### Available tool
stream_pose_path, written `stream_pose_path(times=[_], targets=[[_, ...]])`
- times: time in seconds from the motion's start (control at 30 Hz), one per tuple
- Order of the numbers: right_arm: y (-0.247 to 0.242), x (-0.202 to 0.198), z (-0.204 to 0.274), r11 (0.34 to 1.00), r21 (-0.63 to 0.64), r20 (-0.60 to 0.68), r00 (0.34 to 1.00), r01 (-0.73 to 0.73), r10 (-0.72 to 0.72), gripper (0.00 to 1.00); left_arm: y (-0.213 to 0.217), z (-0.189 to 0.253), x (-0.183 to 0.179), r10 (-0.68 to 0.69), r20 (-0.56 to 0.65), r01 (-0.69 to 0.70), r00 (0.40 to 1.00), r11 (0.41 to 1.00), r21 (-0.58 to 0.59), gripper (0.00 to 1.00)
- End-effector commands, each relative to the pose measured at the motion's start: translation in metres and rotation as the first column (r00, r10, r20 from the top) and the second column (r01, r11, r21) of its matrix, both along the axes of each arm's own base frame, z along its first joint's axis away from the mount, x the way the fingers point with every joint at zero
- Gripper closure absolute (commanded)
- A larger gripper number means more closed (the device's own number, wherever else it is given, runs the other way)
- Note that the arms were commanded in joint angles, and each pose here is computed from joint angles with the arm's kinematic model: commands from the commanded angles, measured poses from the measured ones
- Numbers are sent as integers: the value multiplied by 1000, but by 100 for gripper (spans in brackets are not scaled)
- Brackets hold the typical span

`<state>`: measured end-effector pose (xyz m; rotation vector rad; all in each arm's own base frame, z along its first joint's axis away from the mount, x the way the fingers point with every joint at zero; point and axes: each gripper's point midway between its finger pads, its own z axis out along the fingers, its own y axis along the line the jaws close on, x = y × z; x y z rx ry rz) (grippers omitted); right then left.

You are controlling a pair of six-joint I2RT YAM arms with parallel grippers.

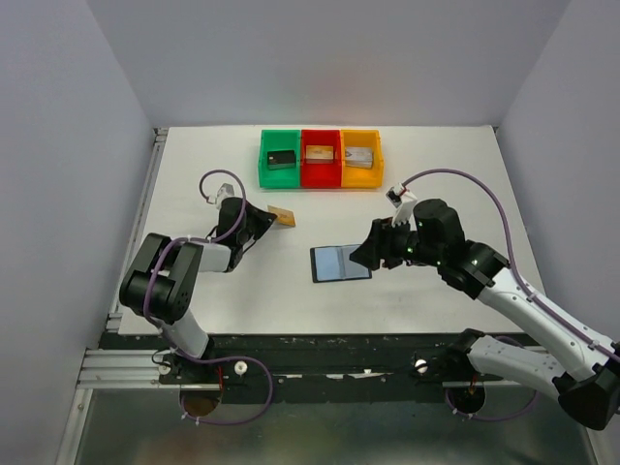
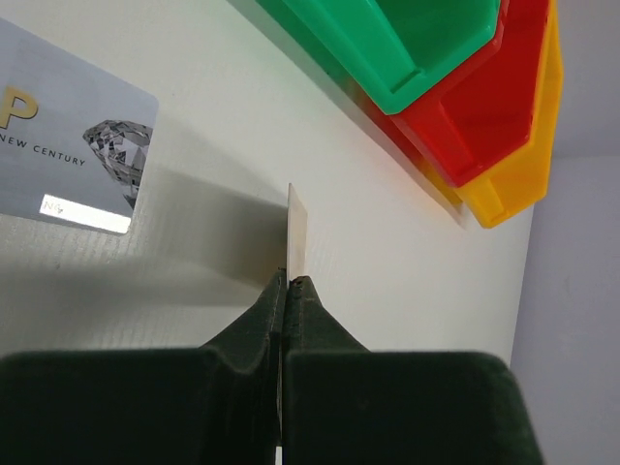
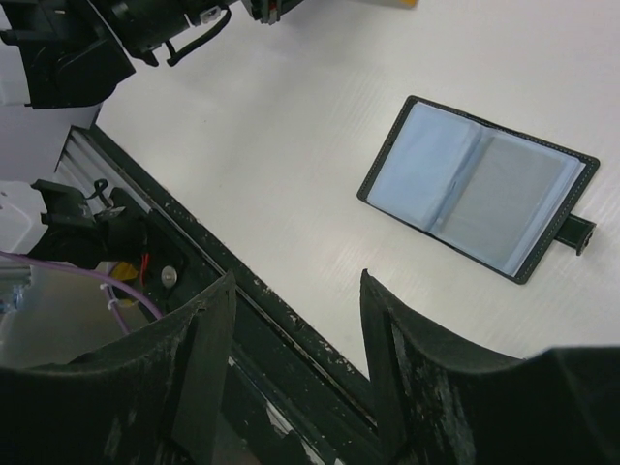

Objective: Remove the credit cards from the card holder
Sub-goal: Place the credit card at the center of the board.

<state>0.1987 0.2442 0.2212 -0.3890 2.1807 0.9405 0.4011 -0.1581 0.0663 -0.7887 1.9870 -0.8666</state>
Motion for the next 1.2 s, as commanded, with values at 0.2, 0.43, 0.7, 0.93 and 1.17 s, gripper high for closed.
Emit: stream_pose_path(times=[0.2,0.43,0.7,0.93,1.17], targets=[[11,2,-10,999,-3,-26,999,-45,45,39,-1,-7,14,17,18,-17,1000,1000,-24,100],[12,4,-13,999,-21,-26,998,-50,50,39,-1,-12,16,25,11,-25,1000,999,-24,94],[10,8,-15,998,-49,-22,999,-43,41,39,2,-12,13,23,8,-23,1000,1000,-9,69],[10,10,-16,997,-61,-24,999,-44,43,38,9,-11,14,7,-2,-7,1000,1000,15,55],[10,11,-25,996,-82,-43,998,-40,36,38,11,-13,12,-29,-38,32,999,998,59,49]])
